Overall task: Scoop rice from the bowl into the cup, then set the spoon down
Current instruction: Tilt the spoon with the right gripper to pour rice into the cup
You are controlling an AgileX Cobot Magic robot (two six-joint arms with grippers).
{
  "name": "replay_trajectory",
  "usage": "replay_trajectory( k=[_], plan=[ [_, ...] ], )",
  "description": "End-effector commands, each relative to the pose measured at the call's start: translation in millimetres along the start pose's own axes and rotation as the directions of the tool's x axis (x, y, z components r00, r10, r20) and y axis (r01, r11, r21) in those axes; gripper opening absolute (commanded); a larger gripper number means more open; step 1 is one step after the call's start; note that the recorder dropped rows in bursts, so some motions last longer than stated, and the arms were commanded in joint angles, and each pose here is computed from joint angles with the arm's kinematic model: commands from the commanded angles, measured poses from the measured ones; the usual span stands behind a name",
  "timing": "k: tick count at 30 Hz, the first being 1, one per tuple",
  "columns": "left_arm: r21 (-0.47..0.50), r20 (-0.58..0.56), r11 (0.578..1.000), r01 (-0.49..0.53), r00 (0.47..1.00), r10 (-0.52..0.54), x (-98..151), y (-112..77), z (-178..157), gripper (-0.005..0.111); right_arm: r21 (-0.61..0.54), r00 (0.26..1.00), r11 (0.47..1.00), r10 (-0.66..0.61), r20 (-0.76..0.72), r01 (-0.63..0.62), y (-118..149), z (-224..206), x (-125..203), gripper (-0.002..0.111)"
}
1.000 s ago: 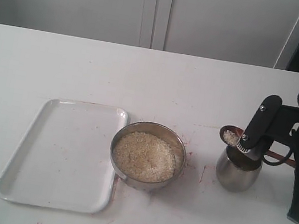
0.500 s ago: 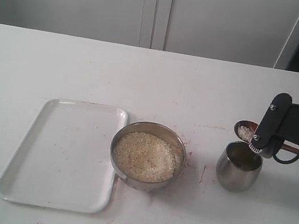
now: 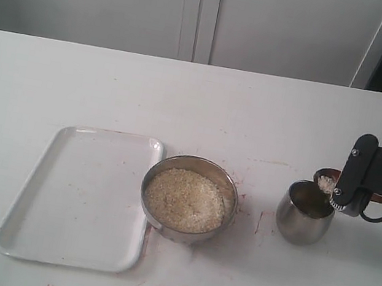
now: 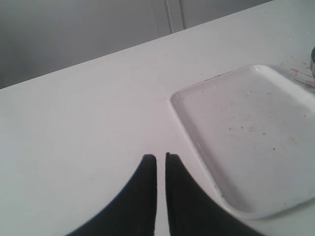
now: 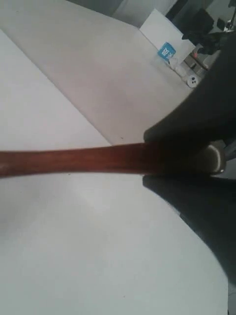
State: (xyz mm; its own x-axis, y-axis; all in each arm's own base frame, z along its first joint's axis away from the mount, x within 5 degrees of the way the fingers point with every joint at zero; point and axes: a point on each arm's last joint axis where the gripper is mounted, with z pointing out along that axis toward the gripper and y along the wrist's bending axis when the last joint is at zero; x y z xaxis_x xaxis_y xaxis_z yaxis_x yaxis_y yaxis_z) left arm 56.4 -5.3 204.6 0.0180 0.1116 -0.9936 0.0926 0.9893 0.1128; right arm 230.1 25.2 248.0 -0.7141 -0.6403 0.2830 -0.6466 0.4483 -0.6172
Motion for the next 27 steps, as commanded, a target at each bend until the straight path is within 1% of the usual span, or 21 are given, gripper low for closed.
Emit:
replay_trajectory(
  k=[1, 4, 12, 21, 27],
  plan=[
    [-0.002, 0.003, 1.000, 0.000, 1.000, 0.000, -2, 0.3, 0, 0.014, 0.061, 1.000, 0.998, 0.006, -0.018, -0.005, -6, 2, 2, 0.000],
    [-0.002, 0.003, 1.000, 0.000, 1.000, 0.000, -2, 0.3, 0, 0.014, 0.080, 1.000, 0.997, 0.000, -0.021, 0.001, -8, 2, 2, 0.000],
    [-0.002, 0.003, 1.000, 0.000, 1.000, 0.000, -2, 0.3, 0, 0.014, 0.166, 0.997, 0.984, -0.059, -0.050, 0.067, -15, 4, -1, 0.000],
    [-0.002, 0.003, 1.000, 0.000, 1.000, 0.000, -2, 0.3, 0, 0.014, 0.154, 0.981, 0.971, -0.168, -0.095, 0.181, -11, 13, -10, 0.000],
    [-0.002, 0.003, 1.000, 0.000, 1.000, 0.000, -2, 0.3, 0, 0.014, 0.187, 0.969, 0.954, -0.216, -0.120, 0.236, -12, 16, -16, 0.000]
  ],
)
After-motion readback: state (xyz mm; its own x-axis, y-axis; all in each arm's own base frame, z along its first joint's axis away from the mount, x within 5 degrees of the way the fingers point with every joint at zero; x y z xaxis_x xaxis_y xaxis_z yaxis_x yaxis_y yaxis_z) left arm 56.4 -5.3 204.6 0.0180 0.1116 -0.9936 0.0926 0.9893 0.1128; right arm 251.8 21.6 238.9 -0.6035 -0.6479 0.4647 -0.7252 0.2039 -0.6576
